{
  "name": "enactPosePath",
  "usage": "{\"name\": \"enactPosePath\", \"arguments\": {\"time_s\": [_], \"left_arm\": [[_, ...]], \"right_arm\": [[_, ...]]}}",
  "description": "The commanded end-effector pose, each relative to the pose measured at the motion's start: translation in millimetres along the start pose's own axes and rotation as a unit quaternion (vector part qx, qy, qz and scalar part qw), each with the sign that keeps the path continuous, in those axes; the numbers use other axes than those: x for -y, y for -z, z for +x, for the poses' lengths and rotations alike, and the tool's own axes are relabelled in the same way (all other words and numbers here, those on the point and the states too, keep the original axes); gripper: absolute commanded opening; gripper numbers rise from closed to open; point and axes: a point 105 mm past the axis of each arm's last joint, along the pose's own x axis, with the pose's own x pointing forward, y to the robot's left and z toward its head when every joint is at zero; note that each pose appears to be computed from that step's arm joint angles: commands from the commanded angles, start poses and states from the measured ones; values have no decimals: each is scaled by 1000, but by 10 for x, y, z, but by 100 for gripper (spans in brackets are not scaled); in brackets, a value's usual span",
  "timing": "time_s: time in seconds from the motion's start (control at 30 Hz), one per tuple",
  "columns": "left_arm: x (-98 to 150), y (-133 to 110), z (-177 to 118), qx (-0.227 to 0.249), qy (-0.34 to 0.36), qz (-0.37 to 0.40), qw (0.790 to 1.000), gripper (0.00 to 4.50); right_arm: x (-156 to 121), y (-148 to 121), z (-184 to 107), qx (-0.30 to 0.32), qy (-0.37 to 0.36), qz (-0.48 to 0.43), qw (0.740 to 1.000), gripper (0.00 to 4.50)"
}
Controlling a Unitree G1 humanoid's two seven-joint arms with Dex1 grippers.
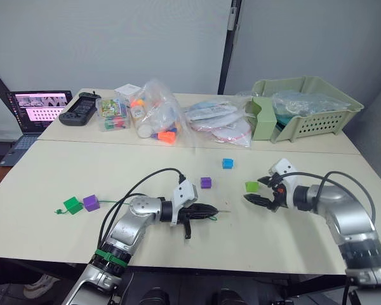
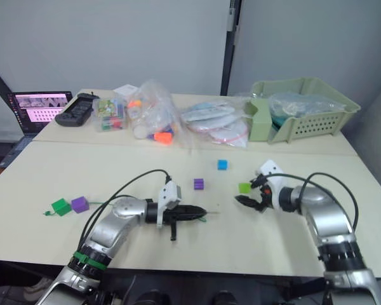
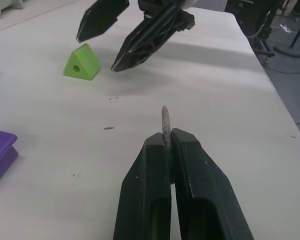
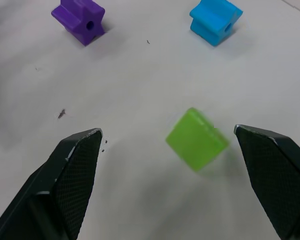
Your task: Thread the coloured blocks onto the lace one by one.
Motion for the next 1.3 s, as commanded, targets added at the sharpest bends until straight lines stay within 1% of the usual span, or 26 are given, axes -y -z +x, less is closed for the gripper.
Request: {"name": "enactPosePath", "arguments": {"time_s": [0.03,0.13,0.23,0.37,0.47,0.5,0.53,0.57,0.7,0.8,0.9,1.03,1.1,1.17,1.3], "left_arm": [[29,-126,46,16,13,18,1000,0],[36,-138,76,14,22,20,999,0],[29,-150,84,13,24,23,999,0],[32,-157,82,12,26,25,999,0],[34,-151,75,9,26,26,999,0],[31,-151,72,9,26,27,999,0],[28,-151,71,9,26,27,999,0],[26,-151,71,9,25,27,999,0],[21,-153,77,9,24,27,999,0],[25,-159,82,11,26,28,999,0],[34,-167,108,13,31,28,999,0],[73,-177,182,20,46,25,998,0],[87,-182,233,24,52,25,998,0],[82,-194,282,29,53,24,998,0],[63,-219,358,32,61,25,997,0]], "right_arm": [[48,-179,-74,58,77,13,995,447],[-1,-145,14,89,139,57,985,447],[17,-102,108,104,184,103,972,447],[15,-38,225,108,211,140,961,447],[63,17,287,112,232,167,952,447],[75,45,317,111,238,177,948,408],[66,71,356,109,240,184,947,394],[58,88,384,107,240,187,947,364],[-48,149,474,102,237,186,948,228],[-97,179,447,101,240,179,949,124],[-114,179,357,113,243,181,946,119],[-134,194,78,122,261,179,941,119],[-240,281,-66,110,267,184,940,119],[-402,368,-174,95,264,191,941,119],[-640,490,-272,75,263,208,939,119]]}}
